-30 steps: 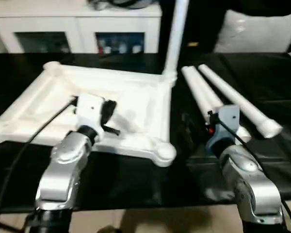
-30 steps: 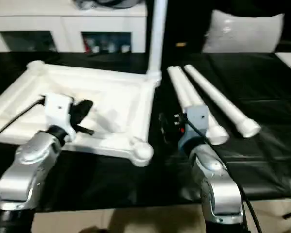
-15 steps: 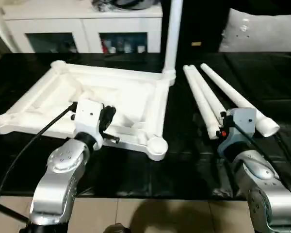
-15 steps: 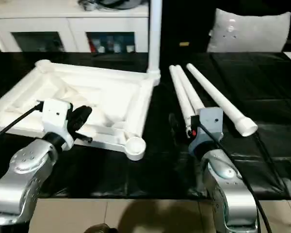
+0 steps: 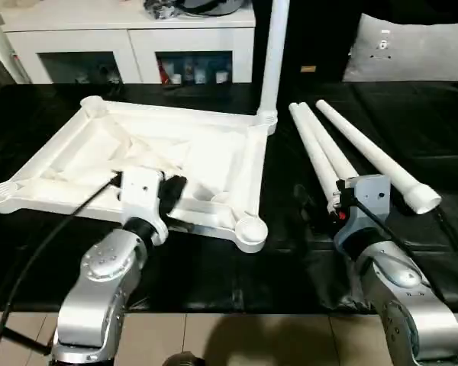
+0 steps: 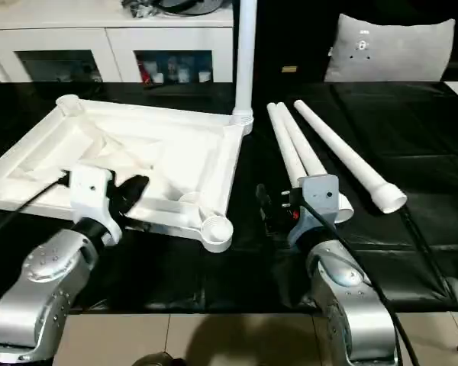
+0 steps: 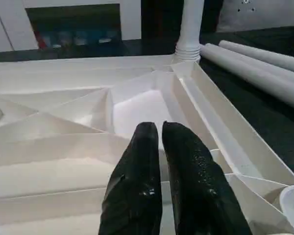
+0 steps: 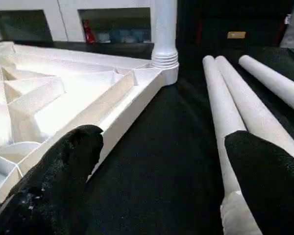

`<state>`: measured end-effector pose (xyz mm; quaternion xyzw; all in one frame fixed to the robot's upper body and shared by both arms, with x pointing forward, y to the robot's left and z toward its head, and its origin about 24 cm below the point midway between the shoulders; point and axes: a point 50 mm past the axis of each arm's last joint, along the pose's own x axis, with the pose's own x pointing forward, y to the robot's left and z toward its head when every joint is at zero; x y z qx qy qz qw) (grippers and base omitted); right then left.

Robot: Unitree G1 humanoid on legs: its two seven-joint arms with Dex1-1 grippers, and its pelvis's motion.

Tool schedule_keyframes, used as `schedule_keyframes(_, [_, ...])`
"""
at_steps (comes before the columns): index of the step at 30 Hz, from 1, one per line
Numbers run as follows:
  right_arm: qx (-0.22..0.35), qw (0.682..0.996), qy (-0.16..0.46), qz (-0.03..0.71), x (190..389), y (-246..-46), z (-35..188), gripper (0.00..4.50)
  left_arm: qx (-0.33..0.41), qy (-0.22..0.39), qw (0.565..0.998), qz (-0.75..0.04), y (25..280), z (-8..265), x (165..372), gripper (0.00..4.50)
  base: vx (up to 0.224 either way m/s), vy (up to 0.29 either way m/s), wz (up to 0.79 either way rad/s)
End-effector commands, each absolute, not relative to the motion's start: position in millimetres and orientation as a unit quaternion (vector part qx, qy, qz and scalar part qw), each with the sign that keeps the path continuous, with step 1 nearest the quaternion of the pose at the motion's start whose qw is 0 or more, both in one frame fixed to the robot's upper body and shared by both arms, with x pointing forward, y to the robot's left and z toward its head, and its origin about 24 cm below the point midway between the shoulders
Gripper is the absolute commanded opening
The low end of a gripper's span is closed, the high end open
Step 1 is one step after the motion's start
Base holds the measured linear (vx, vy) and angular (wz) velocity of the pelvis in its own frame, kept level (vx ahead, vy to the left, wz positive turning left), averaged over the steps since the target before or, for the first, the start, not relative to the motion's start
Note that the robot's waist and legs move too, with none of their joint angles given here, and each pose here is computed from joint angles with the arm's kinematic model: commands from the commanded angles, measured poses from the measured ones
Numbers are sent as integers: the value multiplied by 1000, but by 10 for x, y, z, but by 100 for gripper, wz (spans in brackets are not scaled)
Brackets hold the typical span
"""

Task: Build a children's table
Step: Rotate table base

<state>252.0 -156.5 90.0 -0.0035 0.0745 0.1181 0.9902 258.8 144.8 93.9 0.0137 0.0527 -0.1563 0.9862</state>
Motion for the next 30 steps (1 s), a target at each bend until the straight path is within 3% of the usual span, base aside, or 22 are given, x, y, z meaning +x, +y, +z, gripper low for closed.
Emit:
schedule_keyframes(1, [-14,990,67,123,2540,-1562,931,450,24,55,985,-161,1443,935,2583,44,0,0,0])
schedule_keyframes(12, [-36,985,83,146,2592,-1515,897,450,18,56,986,-153,1455,909,2585,44,60,-23,-29])
schedule_keyframes(30, [-63,978,90,175,2641,-1465,910,450,17,44,987,-157,1449,942,2603,44,115,-6,-1])
